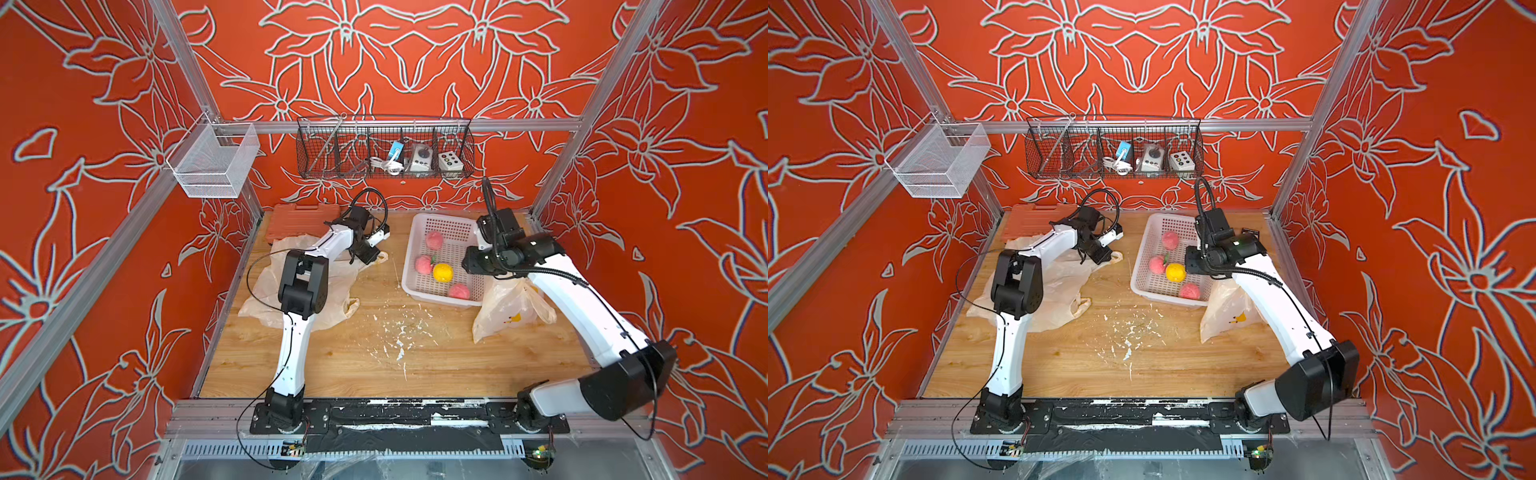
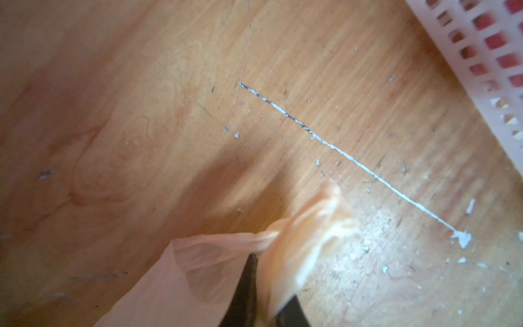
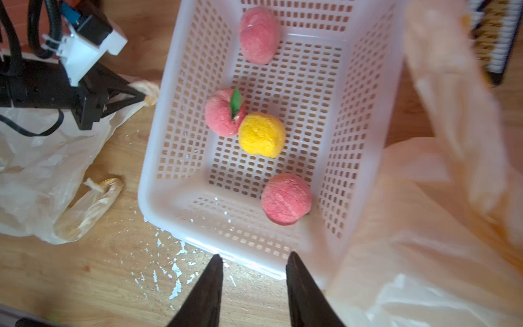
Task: Place the peach into a plastic bag & tie a knot
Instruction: Pick up the plastic bag at the center of the board, then pick up the peach from the basket.
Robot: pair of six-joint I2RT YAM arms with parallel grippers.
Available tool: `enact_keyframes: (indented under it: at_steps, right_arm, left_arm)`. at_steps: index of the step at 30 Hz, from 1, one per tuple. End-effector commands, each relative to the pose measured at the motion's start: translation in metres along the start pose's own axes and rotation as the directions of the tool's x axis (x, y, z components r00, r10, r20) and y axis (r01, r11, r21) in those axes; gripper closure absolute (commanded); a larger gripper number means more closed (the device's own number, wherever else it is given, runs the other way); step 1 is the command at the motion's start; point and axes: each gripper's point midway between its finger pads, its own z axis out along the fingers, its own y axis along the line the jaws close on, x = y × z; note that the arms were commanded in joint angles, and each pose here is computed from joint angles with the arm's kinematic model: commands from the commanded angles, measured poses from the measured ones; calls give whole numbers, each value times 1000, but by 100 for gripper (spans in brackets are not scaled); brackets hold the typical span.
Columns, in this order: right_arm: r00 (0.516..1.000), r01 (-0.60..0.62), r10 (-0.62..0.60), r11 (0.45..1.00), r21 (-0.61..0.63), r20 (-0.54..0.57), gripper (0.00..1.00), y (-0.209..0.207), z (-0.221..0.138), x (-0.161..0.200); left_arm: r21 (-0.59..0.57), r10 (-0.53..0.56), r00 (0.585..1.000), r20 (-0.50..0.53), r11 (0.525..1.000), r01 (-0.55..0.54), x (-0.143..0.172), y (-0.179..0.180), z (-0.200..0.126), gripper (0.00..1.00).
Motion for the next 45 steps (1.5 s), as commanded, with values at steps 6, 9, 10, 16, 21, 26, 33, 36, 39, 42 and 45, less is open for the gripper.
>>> enact_keyframes:
  at_steps: [6, 9, 10, 16, 21, 26, 33, 36, 39, 42, 45]
  right_arm:
    - [988, 100, -89, 991, 86, -123, 27, 4, 75, -13]
    - [976, 142, -115, 980, 139, -182, 14, -8, 96, -10]
    - [974, 151, -124, 979, 139, -189, 12, -9, 101, -10]
    - [955, 181, -139, 973, 143, -262, 3, -18, 140, -7]
    - [952, 158, -115, 978, 136, -283, 4, -25, 168, -4]
    - [948, 118, -76, 986, 119, -309, 22, -30, 188, -3]
    - [971, 58, -35, 994, 90, -235, 48, -26, 156, -7]
    - [988, 50, -43, 998, 48, -145, 55, -16, 115, -18]
    - [992, 70, -69, 997, 7, -108, 57, -8, 78, -17]
    - [993, 83, -93, 987, -141, -69, 59, 20, 37, -12]
    - [994, 105, -98, 915, -390, 36, 62, 76, -22, -13]
  left_arm:
    - [-151, -162, 959, 232, 968, 200, -55, -17, -188, 100]
    - [-97, -237, 924, 299, 956, 276, -59, -35, -236, 100]
    - [-76, -248, 917, 313, 956, 285, -61, -42, -248, 100]
    - [32, -358, 860, 365, 928, 372, -60, -70, -289, 100]
    - [147, -436, 831, 345, 900, 411, -58, -90, -291, 100]
    - [216, -390, 812, 434, 920, 326, -62, -107, -305, 100]
    - [272, -355, 806, 473, 929, 249, -64, -119, -318, 99]
    - [293, -361, 800, 480, 925, 242, -65, -122, -320, 99]
    - [300, -371, 797, 476, 921, 249, -65, -121, -318, 99]
    - [311, -381, 792, 476, 916, 254, -66, -120, -312, 100]
    - [321, -388, 786, 480, 912, 254, -70, -119, -310, 100]
